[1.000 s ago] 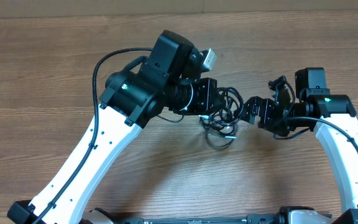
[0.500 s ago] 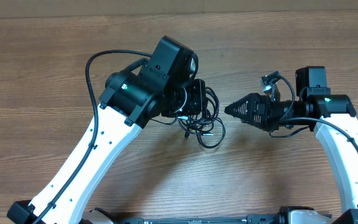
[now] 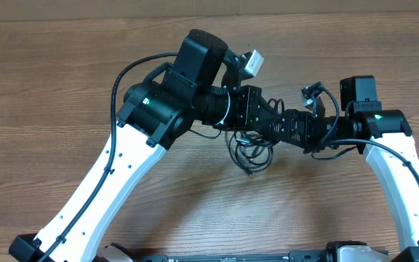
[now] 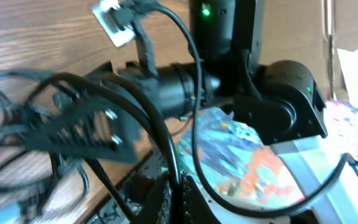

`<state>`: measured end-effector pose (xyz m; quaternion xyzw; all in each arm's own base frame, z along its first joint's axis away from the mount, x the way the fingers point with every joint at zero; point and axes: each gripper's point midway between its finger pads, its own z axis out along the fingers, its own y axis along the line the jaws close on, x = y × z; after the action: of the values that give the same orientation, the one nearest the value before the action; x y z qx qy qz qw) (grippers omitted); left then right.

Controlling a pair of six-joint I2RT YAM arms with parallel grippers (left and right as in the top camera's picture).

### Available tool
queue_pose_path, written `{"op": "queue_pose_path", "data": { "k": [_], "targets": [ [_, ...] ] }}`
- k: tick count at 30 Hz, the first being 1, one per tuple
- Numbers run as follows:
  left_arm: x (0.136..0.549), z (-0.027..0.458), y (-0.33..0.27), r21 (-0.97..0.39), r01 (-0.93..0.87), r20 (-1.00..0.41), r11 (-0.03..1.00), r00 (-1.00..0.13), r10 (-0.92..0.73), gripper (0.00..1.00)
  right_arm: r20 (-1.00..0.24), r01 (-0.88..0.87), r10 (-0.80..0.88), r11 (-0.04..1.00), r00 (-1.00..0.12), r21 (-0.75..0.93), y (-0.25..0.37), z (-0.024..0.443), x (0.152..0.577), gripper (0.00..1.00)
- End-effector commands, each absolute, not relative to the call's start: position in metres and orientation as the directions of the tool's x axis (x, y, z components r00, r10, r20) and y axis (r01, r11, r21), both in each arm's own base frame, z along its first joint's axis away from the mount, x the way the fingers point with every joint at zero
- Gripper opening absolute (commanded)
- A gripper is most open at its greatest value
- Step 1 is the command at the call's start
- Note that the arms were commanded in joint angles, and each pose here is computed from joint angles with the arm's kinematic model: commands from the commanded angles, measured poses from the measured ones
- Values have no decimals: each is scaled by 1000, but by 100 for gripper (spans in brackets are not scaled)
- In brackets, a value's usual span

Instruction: Untangle cables

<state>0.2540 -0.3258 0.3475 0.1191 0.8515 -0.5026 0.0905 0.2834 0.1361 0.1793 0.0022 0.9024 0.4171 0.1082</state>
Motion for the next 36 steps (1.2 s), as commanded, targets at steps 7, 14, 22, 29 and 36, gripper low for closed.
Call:
{"op": "queue_pose_path", "data": {
  "k": [7,14,22,29,36],
  "targets": [
    [252,379,-313,-863,343,-323,370,-939,118,4,-226,388,429,899,-875,205,22,128,298,100],
    [286,350,-276,-780,224,-308,584,-950,-47,4,-225,407,447,891,-866,202,20,128,298,100],
    [286,335,-265,-739,166,-277,653,-958,-71,4,-190,352,429,873,-883,337,46,134,304,100],
    [251,412,-308,-818,539,-514,199,-841,168,4,-178,335,423,863,-888,379,54,136,306,100],
    [247,440,-313,-796,601,-584,75,-795,164,4,-167,248,359,851,-918,464,72,143,305,100]
  ]
}}
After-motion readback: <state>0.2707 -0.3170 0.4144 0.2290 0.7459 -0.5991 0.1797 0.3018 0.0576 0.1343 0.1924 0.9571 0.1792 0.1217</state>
